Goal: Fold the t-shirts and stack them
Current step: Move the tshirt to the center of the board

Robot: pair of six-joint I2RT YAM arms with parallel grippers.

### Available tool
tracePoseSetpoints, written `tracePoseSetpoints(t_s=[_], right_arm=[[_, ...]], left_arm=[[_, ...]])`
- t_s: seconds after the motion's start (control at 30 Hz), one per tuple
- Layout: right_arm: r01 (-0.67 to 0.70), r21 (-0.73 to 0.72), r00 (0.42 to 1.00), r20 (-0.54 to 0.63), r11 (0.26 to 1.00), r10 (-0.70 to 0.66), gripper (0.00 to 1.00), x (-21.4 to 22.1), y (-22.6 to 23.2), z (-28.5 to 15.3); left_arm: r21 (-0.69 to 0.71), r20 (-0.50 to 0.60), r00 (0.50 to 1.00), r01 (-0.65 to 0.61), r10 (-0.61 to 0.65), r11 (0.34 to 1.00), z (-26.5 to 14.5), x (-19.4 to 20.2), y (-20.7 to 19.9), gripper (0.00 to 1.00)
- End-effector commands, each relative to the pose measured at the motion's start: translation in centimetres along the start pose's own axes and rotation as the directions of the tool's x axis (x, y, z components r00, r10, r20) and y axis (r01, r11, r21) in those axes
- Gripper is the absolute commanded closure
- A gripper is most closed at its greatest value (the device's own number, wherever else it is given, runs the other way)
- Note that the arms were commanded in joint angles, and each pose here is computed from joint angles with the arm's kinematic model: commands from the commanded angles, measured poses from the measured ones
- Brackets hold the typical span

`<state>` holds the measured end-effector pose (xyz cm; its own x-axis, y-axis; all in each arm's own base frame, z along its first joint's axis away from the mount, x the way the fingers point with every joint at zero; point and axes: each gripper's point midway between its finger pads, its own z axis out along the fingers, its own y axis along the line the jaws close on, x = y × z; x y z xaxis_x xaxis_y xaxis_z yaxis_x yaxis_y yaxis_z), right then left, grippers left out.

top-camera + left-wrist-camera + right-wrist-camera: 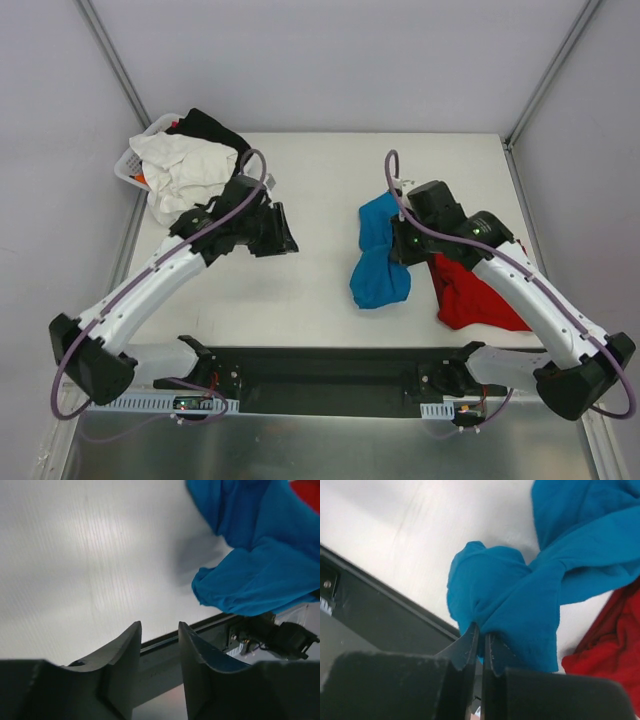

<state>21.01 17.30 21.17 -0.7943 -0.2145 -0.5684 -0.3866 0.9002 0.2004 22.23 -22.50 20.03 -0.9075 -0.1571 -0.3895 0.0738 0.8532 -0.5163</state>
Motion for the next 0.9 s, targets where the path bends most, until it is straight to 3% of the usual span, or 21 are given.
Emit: tracePoseSetpoints(t_s=[0.0,0.2,0.53,0.87], right_arm=[[0.15,-0.141,0.988,0.046,0.979,-0.145,0.99,-2.0,3.8,-1.7],[0.165,-0.162,0.97,0.204,0.973,-0.131,0.99,-5.5,5.1,-5.7],[0.158,-0.111,0.91,0.401,0.981,-0.101,0.99,-8.1,4.4,-12.1],[0.02,0.005,0.84,0.542,1.0,-0.02,0.99,-6.5,0.1,-17.9]], left_arm=[[-0.043,0.248,0.969,0.031,-0.019,0.999,-3.4,-3.1,1.0,0.67],[-0.034,0.303,0.952,0.063,-0.05,0.997,-4.9,-2.9,1.6,0.56],[-0.046,0.462,0.887,0.057,-0.03,0.997,-8.8,-4.1,2.9,0.54],[-0.085,0.433,0.902,0.036,0.004,0.996,-7.6,-4.9,2.5,0.53]])
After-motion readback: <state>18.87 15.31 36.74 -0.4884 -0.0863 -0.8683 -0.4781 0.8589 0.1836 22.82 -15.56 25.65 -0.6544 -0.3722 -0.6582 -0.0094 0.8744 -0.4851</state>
